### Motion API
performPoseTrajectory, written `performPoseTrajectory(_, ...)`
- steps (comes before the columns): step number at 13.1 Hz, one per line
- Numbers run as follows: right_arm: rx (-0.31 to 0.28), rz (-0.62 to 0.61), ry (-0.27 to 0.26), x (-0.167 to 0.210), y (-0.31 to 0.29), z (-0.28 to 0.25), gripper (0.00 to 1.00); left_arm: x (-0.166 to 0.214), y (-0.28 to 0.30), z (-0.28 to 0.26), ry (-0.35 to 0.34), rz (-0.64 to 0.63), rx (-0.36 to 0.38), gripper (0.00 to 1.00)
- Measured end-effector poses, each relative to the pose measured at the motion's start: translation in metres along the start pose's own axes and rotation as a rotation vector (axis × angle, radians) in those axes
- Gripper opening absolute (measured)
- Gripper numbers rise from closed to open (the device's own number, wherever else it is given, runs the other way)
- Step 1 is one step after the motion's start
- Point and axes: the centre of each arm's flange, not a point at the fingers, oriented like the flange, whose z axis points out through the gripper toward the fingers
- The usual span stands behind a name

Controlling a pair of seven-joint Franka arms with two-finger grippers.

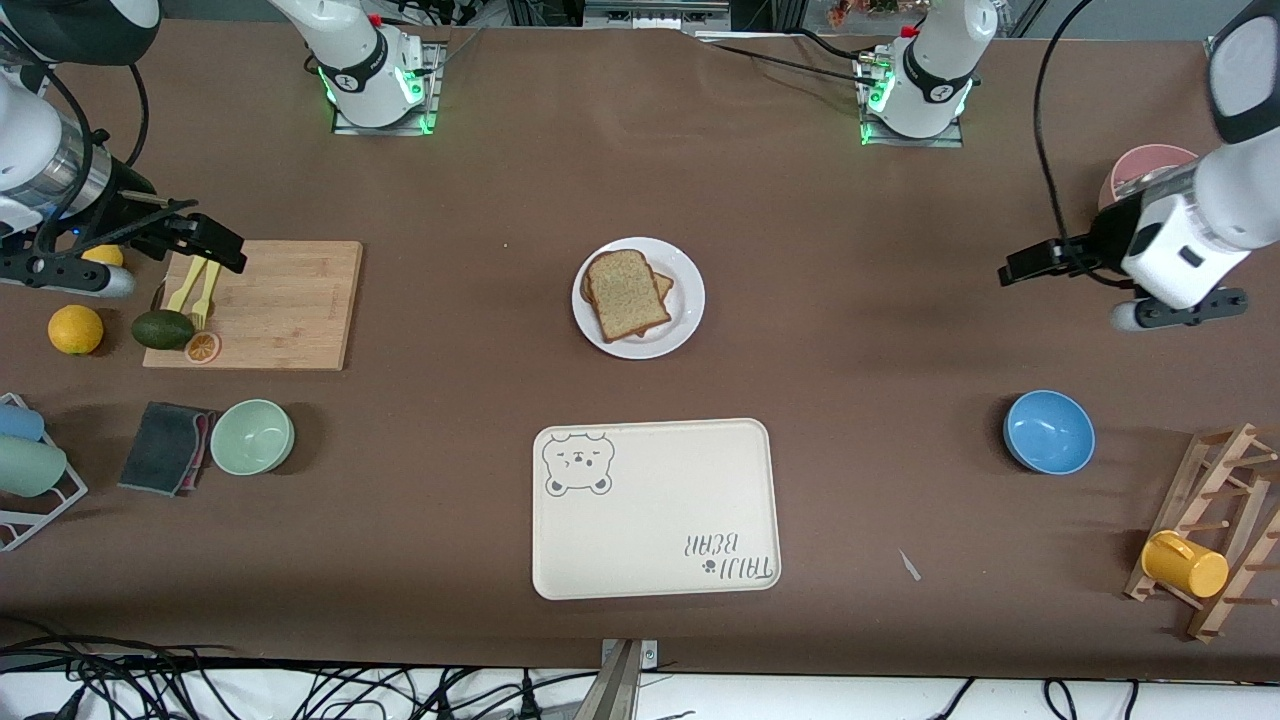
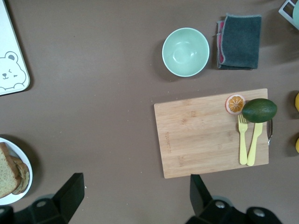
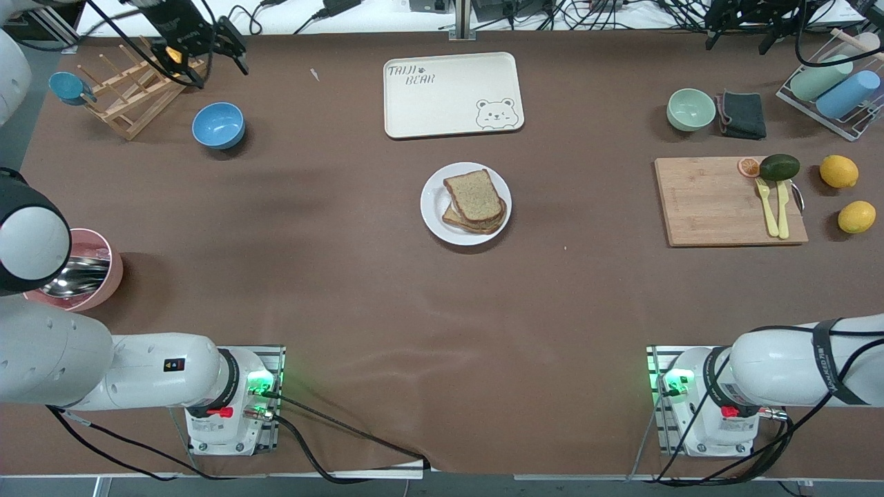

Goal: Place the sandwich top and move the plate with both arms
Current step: 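Reach the left gripper toward the white plate rim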

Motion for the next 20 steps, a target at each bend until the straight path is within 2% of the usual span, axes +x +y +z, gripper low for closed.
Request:
performPoseTrajectory(4, -0.001, 0.0, 0.002, -0.001, 0.0, -0.002, 1.0, -0.011, 0.019, 0.05, -0.003, 0.0, -0.052, 1.0)
performPoseTrajectory(8, -0.001, 0.001, 0.001, -0.001, 0.0, -0.002, 1.0, -0.018, 0.038, 0.104, -0.008, -0.06, -0.234, 1.0)
performPoseTrajectory(10, -0.001, 0.005, 0.0, -0.001, 0.003, -0.002, 1.0, -0.021, 0.054, 0.122, -0.012, -0.036, -0.316, 1.0)
performPoseTrajectory(15, 0.001, 0.011, 0.005, 0.0, 0.004, -0.002, 1.0, -0.024, 0.071, 0.188, -0.097, 0.05, -0.513, 1.0)
performPoseTrajectory(17, 0.022, 0.014, 0.003, 0.0, 0.003, -0.003, 1.0, -0.032, 0.069, 0.218, -0.105, 0.096, -0.592, 1.0)
performPoseTrajectory(20, 0.04, 0.013, 0.002, -0.002, -0.001, -0.005, 1.0, -0.044, 0.08, 0.253, -0.096, 0.111, -0.608, 1.0)
